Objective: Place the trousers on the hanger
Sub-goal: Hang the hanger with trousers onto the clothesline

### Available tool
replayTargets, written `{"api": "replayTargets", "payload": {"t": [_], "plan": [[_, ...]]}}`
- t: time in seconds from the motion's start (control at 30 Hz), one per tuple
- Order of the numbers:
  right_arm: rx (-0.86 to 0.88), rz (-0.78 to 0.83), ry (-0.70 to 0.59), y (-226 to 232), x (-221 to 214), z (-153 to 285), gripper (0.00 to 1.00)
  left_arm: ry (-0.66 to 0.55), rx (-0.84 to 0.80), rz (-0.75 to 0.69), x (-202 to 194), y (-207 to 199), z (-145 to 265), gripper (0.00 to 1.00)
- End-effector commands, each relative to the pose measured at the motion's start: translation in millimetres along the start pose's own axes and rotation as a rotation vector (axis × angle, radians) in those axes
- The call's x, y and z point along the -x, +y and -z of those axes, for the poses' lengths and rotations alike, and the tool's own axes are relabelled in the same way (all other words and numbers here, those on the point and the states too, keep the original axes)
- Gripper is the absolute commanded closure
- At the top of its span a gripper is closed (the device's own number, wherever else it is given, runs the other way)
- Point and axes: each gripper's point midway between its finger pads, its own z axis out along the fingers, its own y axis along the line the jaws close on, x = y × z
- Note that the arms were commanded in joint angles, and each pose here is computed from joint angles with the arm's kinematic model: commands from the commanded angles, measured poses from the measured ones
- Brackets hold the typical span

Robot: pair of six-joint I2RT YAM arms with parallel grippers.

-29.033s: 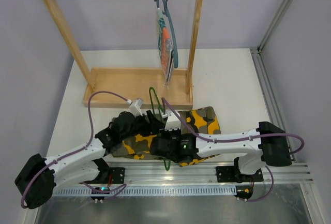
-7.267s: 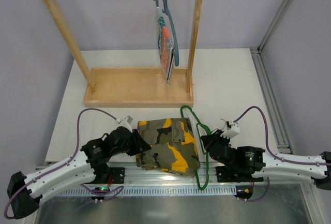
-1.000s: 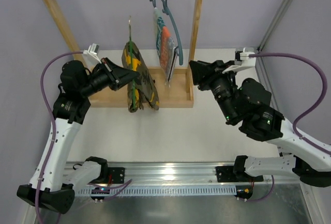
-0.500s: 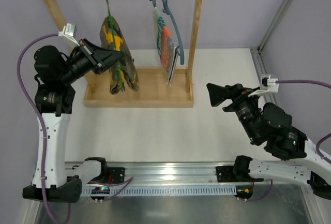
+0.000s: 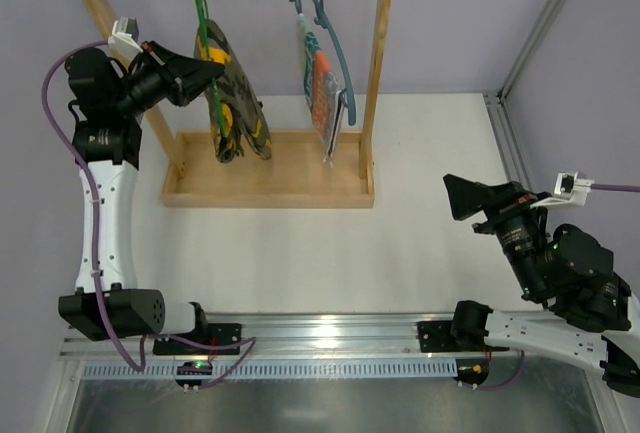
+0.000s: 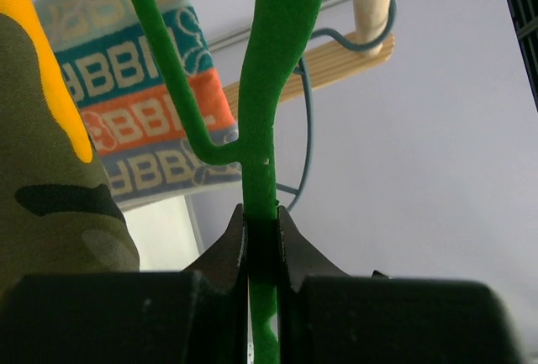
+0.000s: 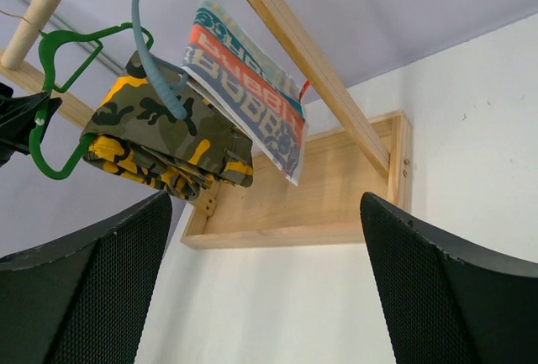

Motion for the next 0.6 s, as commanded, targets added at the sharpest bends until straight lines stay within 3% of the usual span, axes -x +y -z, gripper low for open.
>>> {"api": "replayTargets", "payload": {"t": [0.0, 0.27, 0.47, 0.57], "plan": [[-0.050, -0.025, -0.016, -17.2, -2.1, 3.3, 0.05, -0.077, -0.238, -0.331, 18.2, -81.6, 24.3, 1.00], [-0.088, -0.013, -0.031, -31.6, -0.9, 7.1, 0.05, -0.056, -0.176, -0.259, 26.3, -39.0, 17.6, 1.00], [-0.094, -0.011, -0.024, -32.3, -5.7, 5.7, 0.05, -0.065, -0.119, -0.240, 27.1, -20.7, 25.1, 0.86], [-0.091, -0.016, -0.020, -31.7, -7.3, 5.5, 0.05, -0.059, -0.104, -0.221, 26.0, -10.8, 24.6, 0.84]]}}
